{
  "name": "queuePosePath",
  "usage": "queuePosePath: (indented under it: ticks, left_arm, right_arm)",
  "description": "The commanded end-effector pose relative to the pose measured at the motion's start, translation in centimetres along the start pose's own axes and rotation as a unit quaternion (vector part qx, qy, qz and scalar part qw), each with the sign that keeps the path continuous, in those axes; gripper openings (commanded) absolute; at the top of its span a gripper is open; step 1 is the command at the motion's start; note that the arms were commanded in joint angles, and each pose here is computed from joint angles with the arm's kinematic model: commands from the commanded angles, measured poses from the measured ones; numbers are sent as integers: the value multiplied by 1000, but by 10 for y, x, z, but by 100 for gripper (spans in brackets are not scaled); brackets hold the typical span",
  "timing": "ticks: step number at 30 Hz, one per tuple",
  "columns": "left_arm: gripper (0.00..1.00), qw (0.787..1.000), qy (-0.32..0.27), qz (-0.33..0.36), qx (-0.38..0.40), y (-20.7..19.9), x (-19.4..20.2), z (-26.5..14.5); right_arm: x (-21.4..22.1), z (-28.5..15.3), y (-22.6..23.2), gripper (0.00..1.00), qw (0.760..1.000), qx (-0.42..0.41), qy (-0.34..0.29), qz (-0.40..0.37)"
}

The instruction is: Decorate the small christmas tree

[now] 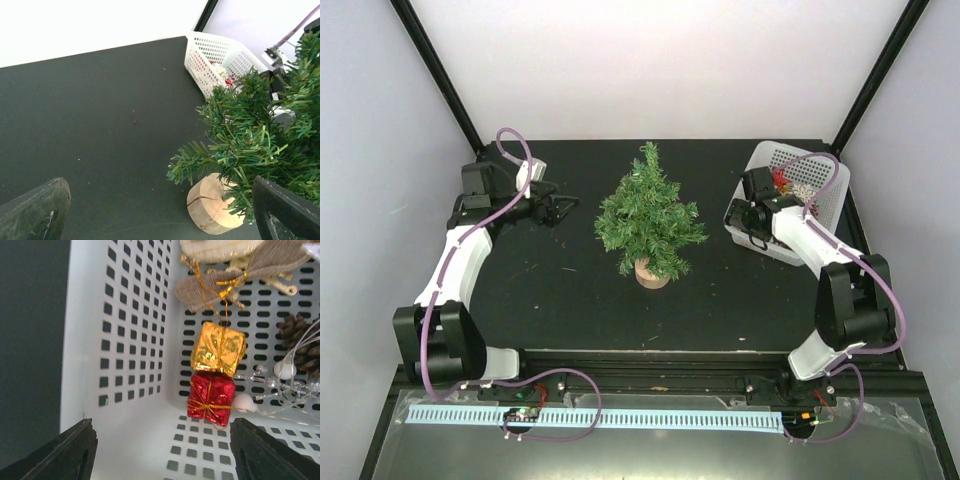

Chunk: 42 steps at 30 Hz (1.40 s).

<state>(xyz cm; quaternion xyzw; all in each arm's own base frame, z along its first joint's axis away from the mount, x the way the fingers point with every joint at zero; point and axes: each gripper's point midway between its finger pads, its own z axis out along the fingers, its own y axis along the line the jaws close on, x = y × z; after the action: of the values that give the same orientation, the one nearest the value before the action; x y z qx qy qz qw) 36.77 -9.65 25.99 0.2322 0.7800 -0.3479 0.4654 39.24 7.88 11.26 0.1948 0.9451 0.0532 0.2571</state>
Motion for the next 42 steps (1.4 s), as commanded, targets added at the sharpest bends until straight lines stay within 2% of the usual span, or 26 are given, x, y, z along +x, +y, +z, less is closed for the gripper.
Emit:
queuePosePath:
  ticks: [1,10,14,20,27,30,35,42]
  left_arm:
    - [99,1000,-1,4,15,0,-5,0]
    - [99,1000,0,15,13,-1,-7,-2]
    - [99,1000,2,15,13,-1,-8,-2]
    - [99,1000,5,24,12,-2,-10,-4]
    - [99,999,12,47,-7,-2,-9,-10]
    - [99,998,16,56,-15,0,-7,-12]
    - [99,998,15,56,-23,3,-10,-13]
    - [99,998,10,53,-28,2,-11,-15]
  right_arm:
    - [12,-1,8,73,999,-41,16,10]
    - [71,-13,4,71,994,-84,77,-1]
    - [102,-29,18,71,988,-117,103,-20]
    - [146,-59,35,71,983,-111,126,-77]
    - [199,-70,10,70,975,-95,178,-89]
    - [189,-81,5,68,980,-85,154,-89]
    - [139,-105,26,72,989,-84,78,-96]
    - [134,-93,53,76,986,-113,81,-93]
